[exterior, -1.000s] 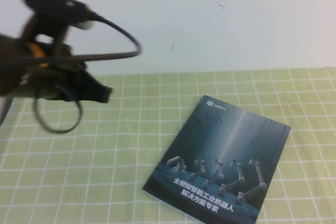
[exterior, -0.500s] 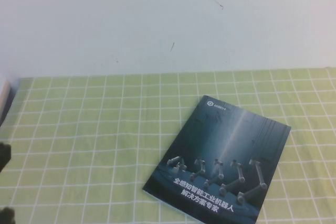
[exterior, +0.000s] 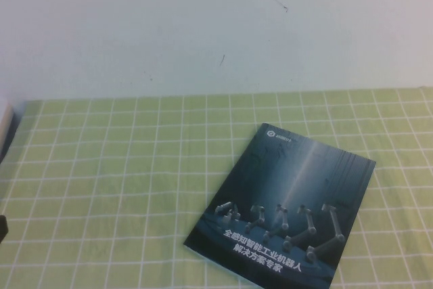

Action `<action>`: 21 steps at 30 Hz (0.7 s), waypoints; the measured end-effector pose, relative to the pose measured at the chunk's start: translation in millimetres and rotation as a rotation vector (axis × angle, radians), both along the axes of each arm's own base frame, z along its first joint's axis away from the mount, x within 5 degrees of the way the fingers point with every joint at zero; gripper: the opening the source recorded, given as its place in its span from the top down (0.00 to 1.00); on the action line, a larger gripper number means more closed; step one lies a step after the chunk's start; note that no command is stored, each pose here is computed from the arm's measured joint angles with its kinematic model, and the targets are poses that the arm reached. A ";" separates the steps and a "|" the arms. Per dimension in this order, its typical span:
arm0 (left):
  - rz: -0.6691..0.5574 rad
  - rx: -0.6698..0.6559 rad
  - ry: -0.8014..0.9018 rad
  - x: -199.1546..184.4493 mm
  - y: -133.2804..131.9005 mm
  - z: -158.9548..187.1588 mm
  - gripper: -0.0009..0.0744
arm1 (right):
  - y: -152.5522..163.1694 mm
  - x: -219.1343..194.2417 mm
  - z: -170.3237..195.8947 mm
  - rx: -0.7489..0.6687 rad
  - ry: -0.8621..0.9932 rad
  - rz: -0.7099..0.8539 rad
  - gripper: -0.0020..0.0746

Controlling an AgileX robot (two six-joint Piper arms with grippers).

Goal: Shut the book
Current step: 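Close the open booklet and leave it lying on the table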

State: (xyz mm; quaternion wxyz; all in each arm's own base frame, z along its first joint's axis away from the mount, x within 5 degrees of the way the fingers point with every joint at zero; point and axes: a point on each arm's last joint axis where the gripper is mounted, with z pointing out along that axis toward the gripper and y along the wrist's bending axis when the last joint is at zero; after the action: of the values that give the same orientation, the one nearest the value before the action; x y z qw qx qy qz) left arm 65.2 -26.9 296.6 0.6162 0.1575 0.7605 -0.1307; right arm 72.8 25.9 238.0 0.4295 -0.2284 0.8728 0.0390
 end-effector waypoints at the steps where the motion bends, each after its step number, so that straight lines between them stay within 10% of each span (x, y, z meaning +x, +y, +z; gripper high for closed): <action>1: 0.000 0.000 0.000 0.0 0.0 0.0 0.99 | 0.0 0.0 0.0 0.000 0.000 0.000 0.98; 21: 0.166 -0.093 0.042 -14.2 14.3 -54.5 0.99 | 0.1 -0.2 -0.2 0.001 0.003 0.000 0.98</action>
State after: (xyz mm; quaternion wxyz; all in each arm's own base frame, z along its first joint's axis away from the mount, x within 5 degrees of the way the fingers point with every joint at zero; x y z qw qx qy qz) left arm 51.0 -12.6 242.1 0.6155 0.0623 0.7768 -0.1176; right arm 72.6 26.0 237.8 0.4281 -0.2282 0.8735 0.0398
